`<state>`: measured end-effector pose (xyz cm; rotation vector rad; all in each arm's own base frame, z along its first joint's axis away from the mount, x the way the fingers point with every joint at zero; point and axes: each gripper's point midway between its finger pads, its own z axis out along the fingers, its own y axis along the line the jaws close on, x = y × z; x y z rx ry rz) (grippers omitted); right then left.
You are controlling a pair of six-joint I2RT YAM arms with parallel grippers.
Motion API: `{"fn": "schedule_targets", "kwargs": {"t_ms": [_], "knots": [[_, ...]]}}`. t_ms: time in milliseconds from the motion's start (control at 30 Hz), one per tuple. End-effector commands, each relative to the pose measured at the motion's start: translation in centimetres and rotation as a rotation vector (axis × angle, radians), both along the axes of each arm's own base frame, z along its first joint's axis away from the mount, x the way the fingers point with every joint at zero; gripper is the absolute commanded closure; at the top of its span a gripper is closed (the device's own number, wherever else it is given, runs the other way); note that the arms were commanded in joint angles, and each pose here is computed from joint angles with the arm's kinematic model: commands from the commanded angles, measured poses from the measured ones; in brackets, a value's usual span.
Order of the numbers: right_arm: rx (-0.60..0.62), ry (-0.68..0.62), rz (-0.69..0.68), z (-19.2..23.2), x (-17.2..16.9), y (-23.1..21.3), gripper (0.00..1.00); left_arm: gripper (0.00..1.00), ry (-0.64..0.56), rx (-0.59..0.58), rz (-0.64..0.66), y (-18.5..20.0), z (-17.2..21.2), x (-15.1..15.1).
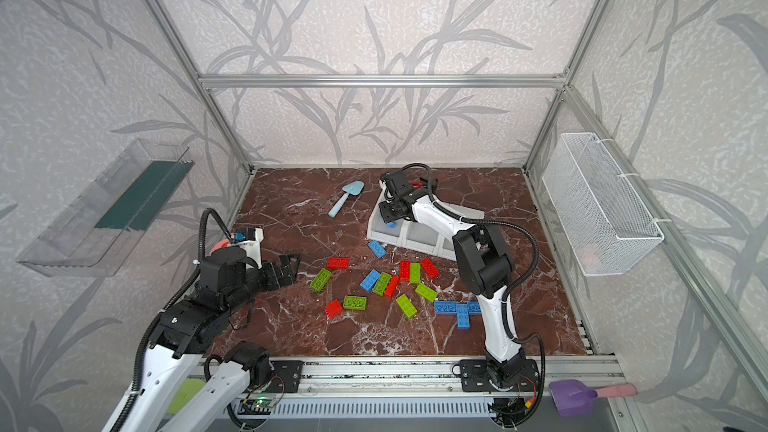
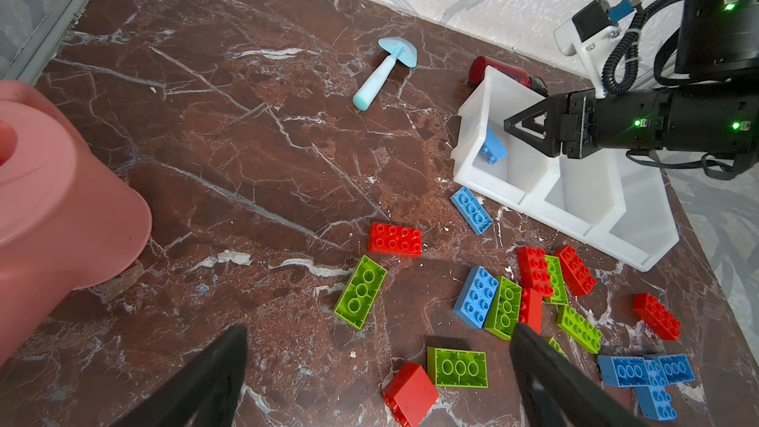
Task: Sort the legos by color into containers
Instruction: 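Withdraw the right gripper while the left gripper reaches over the bricks, then lower the left gripper and grasp a blue 2x4 brick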
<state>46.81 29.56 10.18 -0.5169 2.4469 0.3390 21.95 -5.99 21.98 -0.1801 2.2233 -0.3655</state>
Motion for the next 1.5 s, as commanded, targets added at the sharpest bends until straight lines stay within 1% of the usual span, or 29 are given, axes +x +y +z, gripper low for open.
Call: {"fn": "schedule_targets", "kwargs": {"t_ms": [0,67,200,300,333,467,500,567,633,700,767,867,1033,1133,1200,1300,1400,1467], "knots": [[0.027,-0.073,-0.006,3.5,0.4,-0.3,0.46,0.01,0.033,0.015,-0.036,-0.4,-0.6,-0.1],[0.047,-0.096,-0.001,5.0,0.0,-0.4,0.45,0.01,0.045,0.017,-0.062,-0.8,-0.7,0.1],[0.11,-0.151,0.046,8.7,-2.3,-0.7,0.44,0.01,0.083,0.03,-0.098,-1.5,-1.3,0.6],[0.143,-0.19,0.07,11.4,-4.9,-1.5,0.44,0.01,0.138,0.02,-0.148,-2.8,-1.4,0.9],[0.162,-0.225,0.078,13.0,-6.0,-1.9,0.42,0.01,0.153,0.031,-0.162,-3.2,-1.3,1.1],[0.199,-0.278,0.063,14.2,-10.2,-4.2,0.36,0.02,0.173,0.103,-0.199,-4.8,-1.2,1.5],[0.217,-0.284,0.053,14.2,-11.2,-4.8,0.34,0.02,0.18,0.111,-0.208,-5.3,-1.3,1.5],[0.272,-0.294,0.029,13.3,-13.2,-5.9,0.25,0.02,0.203,0.131,-0.222,-6.3,-2.1,1.7],[0.336,-0.302,0.018,12.3,-15.1,-6.6,0.22,0.05,0.227,0.148,-0.236,-7.2,-3.1,1.8],[0.386,-0.298,0.001,10.5,-16.9,-7.2,0.22,0.06,0.255,0.164,-0.249,-8.1,-4.4,1.8],[0.412,-0.284,-0.003,8.7,-18.4,-7.7,0.22,0.07,0.286,0.175,-0.27,-9.1,-5.6,1.7],[0.393,-0.271,-0.022,6.1,-20.0,-8.6,0.22,0.11,0.343,0.199,-0.306,-10.6,-7.9,1.5],[0.361,-0.272,-0.068,4.8,-20.8,-10.3,0.25,0.11,0.434,0.184,-0.387,-13.6,-11.3,1.0],[0.384,-0.295,-0.103,5.1,-20.9,-10.9,0.26,0.11,0.452,0.219,-0.41,-14.6,-12.6,1.1],[0.401,-0.314,-0.119,5.2,-20.9,-11.2,0.27,0.11,0.465,0.22,-0.439,-15.7,-13.4,1.1],[0.381,-0.33,-0.145,5.1,-20.7,-11.8,0.27,0.11,0.499,0.227,-0.476,-16.8,-14.7,1.1],[0.368,-0.346,-0.172,5.1,-20.7,-12.5,0.27,0.14,0.539,0.253,-0.481,-17.0,-16.5,1.0],[0.372,-0.359,-0.177,5.3,-20.7,-12.7,0.27,0.18,0.556,0.26,-0.49,-17.3,-17.3,1.1]]}}
